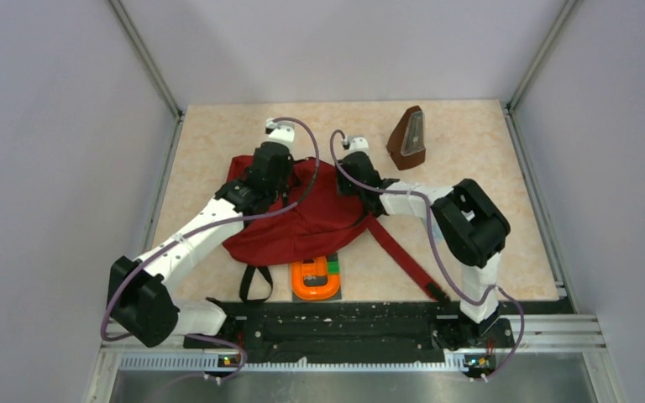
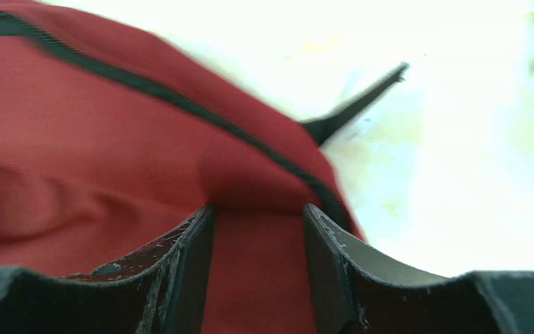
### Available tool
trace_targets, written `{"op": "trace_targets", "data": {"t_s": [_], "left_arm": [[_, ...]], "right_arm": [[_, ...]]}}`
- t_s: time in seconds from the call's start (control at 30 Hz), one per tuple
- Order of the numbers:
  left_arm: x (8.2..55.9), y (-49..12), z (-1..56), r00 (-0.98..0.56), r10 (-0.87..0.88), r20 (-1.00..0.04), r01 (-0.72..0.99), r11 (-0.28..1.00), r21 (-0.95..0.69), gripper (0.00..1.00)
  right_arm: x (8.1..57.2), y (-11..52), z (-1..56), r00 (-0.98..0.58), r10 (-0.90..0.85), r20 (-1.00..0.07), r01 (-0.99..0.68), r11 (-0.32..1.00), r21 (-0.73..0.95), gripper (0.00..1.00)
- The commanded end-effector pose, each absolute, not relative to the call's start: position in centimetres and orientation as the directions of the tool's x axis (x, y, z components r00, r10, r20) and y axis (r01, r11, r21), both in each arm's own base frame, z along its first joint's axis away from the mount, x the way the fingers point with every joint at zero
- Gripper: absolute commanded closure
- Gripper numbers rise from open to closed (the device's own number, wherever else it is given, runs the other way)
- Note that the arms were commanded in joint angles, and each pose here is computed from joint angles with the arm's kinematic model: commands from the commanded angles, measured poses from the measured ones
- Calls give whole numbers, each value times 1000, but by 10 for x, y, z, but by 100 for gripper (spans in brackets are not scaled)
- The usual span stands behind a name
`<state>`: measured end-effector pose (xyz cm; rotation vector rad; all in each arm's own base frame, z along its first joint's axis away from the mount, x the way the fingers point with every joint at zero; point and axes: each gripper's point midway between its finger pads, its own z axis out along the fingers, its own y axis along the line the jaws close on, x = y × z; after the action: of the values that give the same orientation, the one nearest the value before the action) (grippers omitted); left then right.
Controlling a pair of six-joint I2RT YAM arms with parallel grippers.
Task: Pack the student bag
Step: Unzip the student bag at the center of the board.
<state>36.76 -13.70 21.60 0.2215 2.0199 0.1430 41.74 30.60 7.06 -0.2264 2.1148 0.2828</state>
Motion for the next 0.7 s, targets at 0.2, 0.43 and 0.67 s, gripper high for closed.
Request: {"op": "trace_targets", "data": {"t_s": [0.2, 0.43, 0.67], "left_arm": [[367, -137, 256, -383, 81, -920, 81, 995, 54, 100], [359, -154, 250, -459, 27, -888, 161, 985, -54, 100], [354, -161, 242, -472, 2, -882, 209, 972, -110, 100]], "right_arm": [[420, 291, 106, -550, -128, -825, -340, 937, 81, 41], [373, 329, 167, -570, 45, -820, -467, 804, 368, 27], [331, 388, 192, -635, 147, -758, -523, 640, 563, 22]]}}
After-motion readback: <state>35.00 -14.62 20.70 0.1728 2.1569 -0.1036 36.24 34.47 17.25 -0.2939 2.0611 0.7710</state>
